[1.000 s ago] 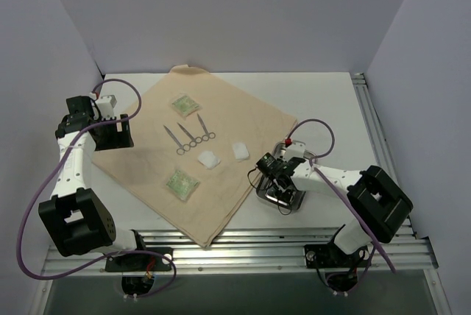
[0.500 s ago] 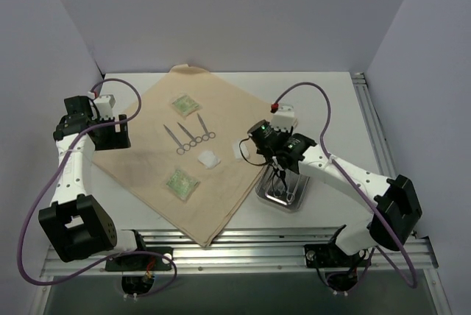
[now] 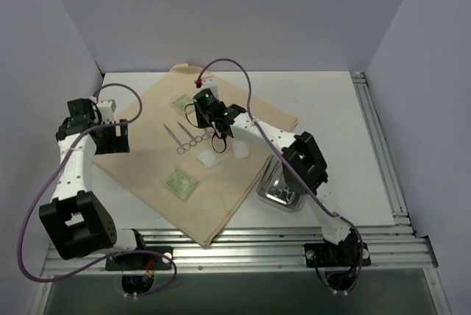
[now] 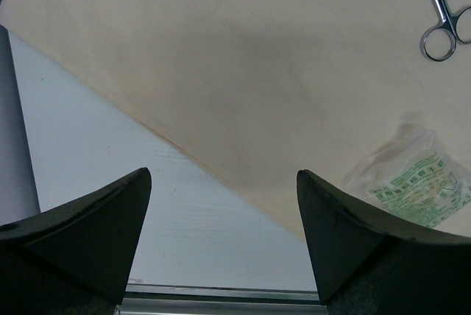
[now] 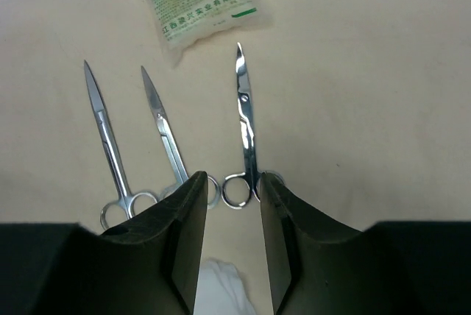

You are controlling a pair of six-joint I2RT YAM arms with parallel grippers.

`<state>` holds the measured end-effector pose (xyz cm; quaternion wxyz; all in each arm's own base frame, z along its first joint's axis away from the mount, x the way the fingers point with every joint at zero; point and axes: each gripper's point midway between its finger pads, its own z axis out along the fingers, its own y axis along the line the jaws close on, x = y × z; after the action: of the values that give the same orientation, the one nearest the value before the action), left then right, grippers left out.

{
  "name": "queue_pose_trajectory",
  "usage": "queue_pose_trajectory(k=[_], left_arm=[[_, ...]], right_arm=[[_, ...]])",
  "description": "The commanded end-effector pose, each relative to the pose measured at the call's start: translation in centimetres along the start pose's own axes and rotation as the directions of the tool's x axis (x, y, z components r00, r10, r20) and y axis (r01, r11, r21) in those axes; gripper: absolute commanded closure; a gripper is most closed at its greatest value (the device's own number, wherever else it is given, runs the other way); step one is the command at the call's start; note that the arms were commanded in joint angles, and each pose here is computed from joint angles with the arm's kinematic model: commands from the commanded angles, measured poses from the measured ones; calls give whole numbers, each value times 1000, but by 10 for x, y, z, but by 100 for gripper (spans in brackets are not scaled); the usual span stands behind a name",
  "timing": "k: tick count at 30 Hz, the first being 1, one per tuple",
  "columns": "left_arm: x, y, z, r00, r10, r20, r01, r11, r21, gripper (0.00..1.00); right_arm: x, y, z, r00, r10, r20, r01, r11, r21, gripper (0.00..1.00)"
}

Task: Prepare the surgical pack

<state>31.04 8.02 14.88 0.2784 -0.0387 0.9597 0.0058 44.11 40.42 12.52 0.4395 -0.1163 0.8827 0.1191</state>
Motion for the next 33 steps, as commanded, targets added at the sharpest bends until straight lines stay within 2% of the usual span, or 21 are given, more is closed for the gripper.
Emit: queue_pose_trajectory(k=[1, 2, 4, 5, 11, 20, 28, 31, 33], left_arm=[[-2, 7, 4, 1000, 8, 4, -8, 1000, -24, 11], [-2, 8, 5, 1000, 8, 2, -8, 1000, -26, 10], [-3, 8, 7, 1000, 10, 5, -10, 1000, -27, 10], [-3, 8, 8, 1000, 8, 6, -8, 1000, -25, 10], [0, 5, 15, 1000, 4, -7, -5, 1000, -3, 10], [0, 3, 14, 1000, 8, -2, -8, 1000, 6, 10], [0, 4, 14, 1000, 7, -2, -7, 1000, 5, 11], [0, 3, 14, 1000, 7, -2, -7, 1000, 8, 10], [-1, 2, 14, 1000, 8, 0, -8, 1000, 10, 11]], right_arm=[[-17, 23, 15, 999, -39, 9, 39, 997, -61, 69], [1, 21, 32, 998, -56, -27, 55, 998, -37, 69], [-6, 18, 44, 998, -66, -6, 66, 998, -4, 71], [14, 15, 61, 996, -79, -41, 80, 997, 13, 71], [49, 0, 92, 993, -55, -103, 65, 993, 97, 71], [79, -15, 105, 984, -48, -170, 75, 985, 155, 72], [110, -39, 98, 960, -62, -275, 130, 963, 236, 76], [119, -39, 97, 951, -53, -304, 125, 967, 220, 76], [122, -37, 96, 947, -57, -317, 128, 970, 206, 81]])
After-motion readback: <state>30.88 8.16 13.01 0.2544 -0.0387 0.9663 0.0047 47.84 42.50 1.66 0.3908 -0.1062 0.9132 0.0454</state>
